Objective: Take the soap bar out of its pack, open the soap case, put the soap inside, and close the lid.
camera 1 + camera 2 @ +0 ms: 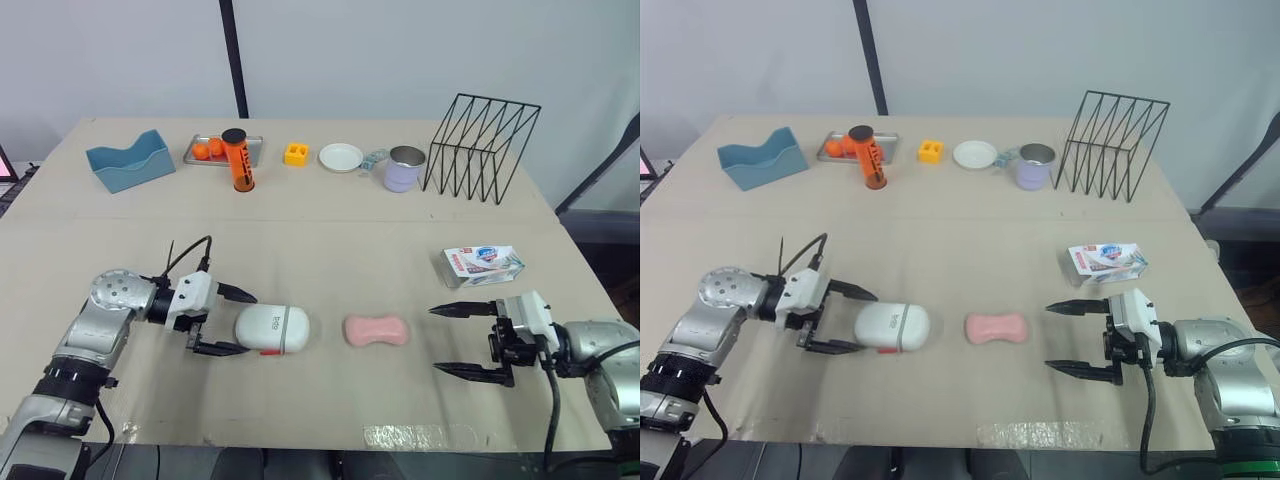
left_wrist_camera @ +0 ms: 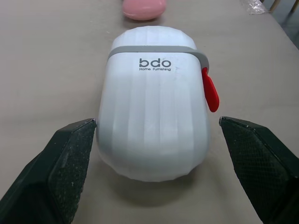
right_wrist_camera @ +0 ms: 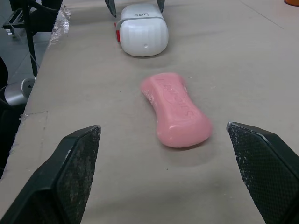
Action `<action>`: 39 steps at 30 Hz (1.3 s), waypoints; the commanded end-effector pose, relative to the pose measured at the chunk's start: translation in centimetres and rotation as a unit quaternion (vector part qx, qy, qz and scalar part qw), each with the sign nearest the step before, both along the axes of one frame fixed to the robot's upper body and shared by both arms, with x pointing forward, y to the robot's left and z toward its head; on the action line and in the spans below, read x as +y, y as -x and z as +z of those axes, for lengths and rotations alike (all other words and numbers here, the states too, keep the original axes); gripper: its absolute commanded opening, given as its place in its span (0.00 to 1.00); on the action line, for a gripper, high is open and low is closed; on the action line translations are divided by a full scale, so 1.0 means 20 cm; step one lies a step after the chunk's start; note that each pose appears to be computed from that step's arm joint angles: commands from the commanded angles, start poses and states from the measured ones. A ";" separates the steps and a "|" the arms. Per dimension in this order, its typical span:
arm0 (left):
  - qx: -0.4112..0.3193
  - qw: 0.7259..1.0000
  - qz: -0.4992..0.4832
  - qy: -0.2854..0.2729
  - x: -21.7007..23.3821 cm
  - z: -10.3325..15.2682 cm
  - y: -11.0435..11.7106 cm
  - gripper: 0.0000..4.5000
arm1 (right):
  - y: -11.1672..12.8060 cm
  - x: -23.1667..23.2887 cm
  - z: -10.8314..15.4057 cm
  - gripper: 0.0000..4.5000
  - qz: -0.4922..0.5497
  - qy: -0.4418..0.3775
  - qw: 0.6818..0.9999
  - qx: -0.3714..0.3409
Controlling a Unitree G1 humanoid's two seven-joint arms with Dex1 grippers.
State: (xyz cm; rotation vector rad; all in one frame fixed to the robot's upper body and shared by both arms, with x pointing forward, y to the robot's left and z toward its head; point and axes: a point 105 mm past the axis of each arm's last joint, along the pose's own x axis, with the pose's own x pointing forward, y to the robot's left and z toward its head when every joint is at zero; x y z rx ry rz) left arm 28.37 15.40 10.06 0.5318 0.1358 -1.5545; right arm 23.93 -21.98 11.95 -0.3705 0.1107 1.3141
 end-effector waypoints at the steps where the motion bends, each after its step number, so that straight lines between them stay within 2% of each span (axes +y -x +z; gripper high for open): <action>1: -0.016 1.000 -0.003 -0.003 0.00 0.02 -0.01 1.00 | 0.00 0.01 0.04 0.99 0.003 -0.001 1.000 -0.018; 12: -0.023 0.999 0.025 0.000 -0.02 -0.01 -0.03 1.00 | 0.00 0.03 0.04 0.99 0.006 -0.003 1.000 -0.017; 35: -0.021 1.000 0.013 0.005 -0.03 -0.02 -0.02 1.00 | 0.00 0.06 0.05 0.99 0.009 0.000 1.000 -0.014; 36: -0.021 1.000 0.013 0.005 -0.03 -0.02 -0.02 0.94 | 0.00 0.06 0.05 1.00 0.008 0.000 1.000 -0.013; 37: -0.021 1.000 0.013 0.004 -0.03 -0.02 -0.02 0.94 | 0.00 0.06 0.05 1.00 0.008 0.000 1.000 -0.013; 38: -0.021 1.000 0.013 0.004 -0.03 -0.02 -0.02 0.85 | 0.00 0.05 0.05 1.00 0.008 0.000 1.000 -0.013; 39: -0.022 1.000 0.013 0.003 -0.03 -0.02 -0.02 0.79 | 0.00 0.05 0.04 1.00 0.007 0.000 1.000 -0.013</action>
